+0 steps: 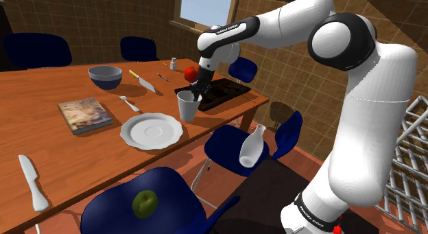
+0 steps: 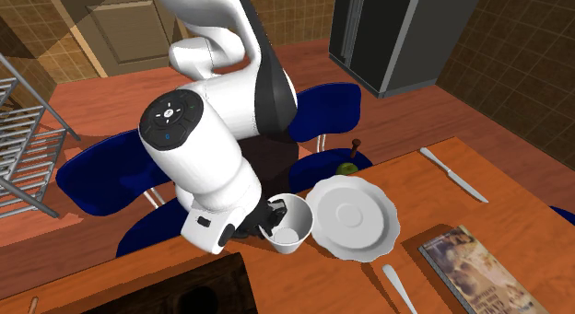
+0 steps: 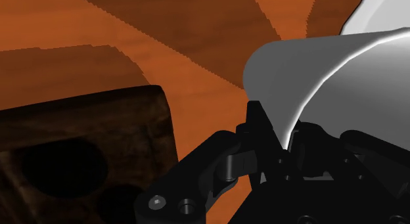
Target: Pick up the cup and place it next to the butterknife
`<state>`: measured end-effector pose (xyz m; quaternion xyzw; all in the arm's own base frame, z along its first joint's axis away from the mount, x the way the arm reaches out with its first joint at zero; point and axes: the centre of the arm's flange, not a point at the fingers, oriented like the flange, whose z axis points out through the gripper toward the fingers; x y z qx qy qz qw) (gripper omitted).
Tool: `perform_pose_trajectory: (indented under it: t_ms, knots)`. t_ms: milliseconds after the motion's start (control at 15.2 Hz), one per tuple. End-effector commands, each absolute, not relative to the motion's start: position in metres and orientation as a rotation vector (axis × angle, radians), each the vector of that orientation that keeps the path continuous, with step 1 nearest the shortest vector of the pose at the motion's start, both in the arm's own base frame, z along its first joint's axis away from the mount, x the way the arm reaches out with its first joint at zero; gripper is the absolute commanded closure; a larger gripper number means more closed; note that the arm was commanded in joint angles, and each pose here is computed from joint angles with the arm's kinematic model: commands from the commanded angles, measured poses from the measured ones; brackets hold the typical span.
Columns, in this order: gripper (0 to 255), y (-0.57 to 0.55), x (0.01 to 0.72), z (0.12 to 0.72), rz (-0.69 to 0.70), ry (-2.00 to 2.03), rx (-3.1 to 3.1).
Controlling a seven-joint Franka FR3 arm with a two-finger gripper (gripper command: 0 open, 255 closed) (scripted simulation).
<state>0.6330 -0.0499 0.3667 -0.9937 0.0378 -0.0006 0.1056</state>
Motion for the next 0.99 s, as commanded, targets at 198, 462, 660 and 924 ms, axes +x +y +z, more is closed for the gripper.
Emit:
perform_pose_trajectory:
  t_ms: [198,462,660,924]
  knots:
    - [255,-0.050,0.633,0.393,-0.002,0.112,-2.928]
    - [255,-0.050,0.633,0.414,-0.002,0.112,-2.928]
    - [255,-0.050,0.633,0.430,-0.002,0.112,-2.928]
    - [255,-0.050,0.633,0.451,-0.002,0.112,-2.928]
